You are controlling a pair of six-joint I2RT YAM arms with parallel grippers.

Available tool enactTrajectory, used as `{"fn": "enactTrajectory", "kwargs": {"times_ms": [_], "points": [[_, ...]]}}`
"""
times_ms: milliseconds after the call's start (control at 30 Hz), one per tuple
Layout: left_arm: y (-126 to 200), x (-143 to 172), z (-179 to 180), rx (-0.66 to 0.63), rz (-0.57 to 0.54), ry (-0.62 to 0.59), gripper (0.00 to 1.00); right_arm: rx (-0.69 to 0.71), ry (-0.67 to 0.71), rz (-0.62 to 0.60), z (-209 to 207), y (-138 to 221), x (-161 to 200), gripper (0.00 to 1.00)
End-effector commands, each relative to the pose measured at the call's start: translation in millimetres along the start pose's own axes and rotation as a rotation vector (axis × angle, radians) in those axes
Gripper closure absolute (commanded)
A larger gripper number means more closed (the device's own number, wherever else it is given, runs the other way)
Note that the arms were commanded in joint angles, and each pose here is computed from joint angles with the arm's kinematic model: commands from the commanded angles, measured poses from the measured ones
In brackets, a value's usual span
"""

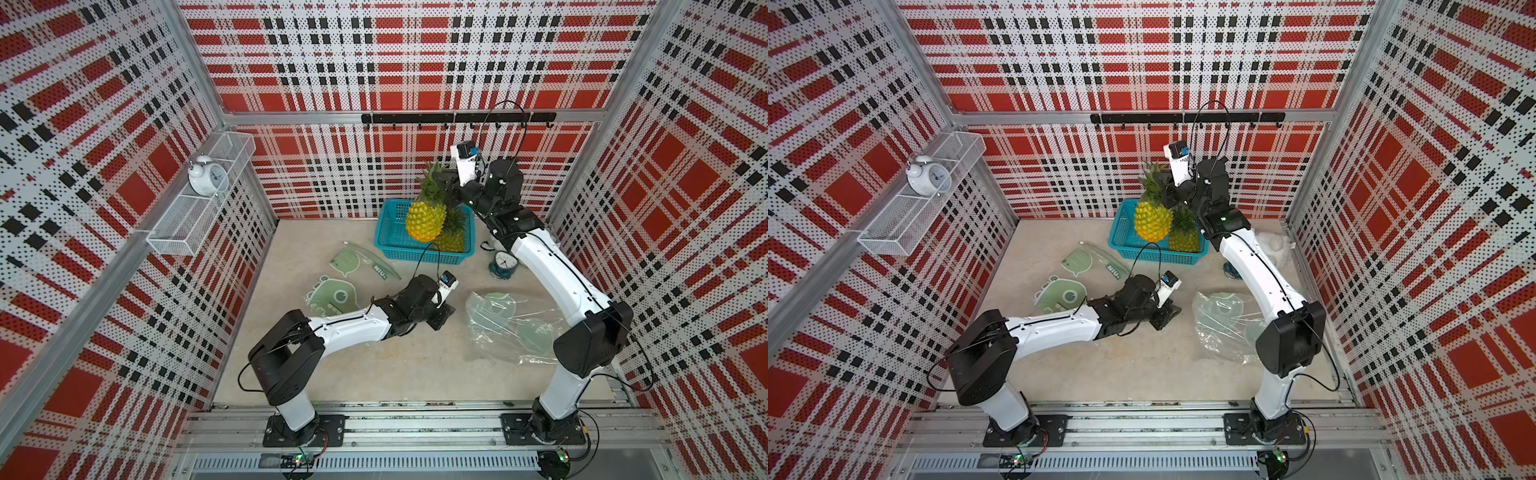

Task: Open the zip-top bag and take out the pineapple
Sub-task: Place the zipper food storage bag at the center of the board, then place the pineapple in the basket.

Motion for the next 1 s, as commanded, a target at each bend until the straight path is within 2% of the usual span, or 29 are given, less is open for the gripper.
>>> {"fn": "enactTrajectory", "kwargs": {"times_ms": [0, 100, 233, 533, 700, 967], "points": [[26.1, -30.0, 4.8, -0.016, -0.119, 0.036, 0.52, -0.024, 0.042, -0.197, 4.3, 8.5, -58.1, 1.00], [52.5, -39.2, 16.7, -0.045, -0.191, 0.098, 0.47, -0.028, 0.028, -0.187, 0.4, -3.4, -50.7, 1.00], [96.3, -44.1, 36.8, -0.075, -0.297, 0.204, 0.47, -0.038, 0.012, -0.166, -4.5, -21.0, -38.1, 1.00], [186.4, -23.7, 82.6, -0.315, -0.494, 0.403, 0.45, -0.021, -0.006, -0.146, -17.4, -52.2, -10.4, 1.00], [212.1, -8.2, 95.4, -0.383, -0.533, 0.456, 0.44, 0.039, 0.021, -0.124, -23.3, -69.7, 7.3, 1.00], [221.0, 0.0, 98.9, -0.411, -0.519, 0.447, 0.44, 0.123, 0.046, -0.102, -26.4, -95.3, 33.6, 1.00]]}}
Point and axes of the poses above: each gripper's point midway between its finger pads, its own y axis back along the fingers, its own z axis along the line the jaws close on, x = y × z, the point moved 3 cm from there along y, back along the fingers, and after that the axes turned 2 degrees about -y, right-handed, at the moved point
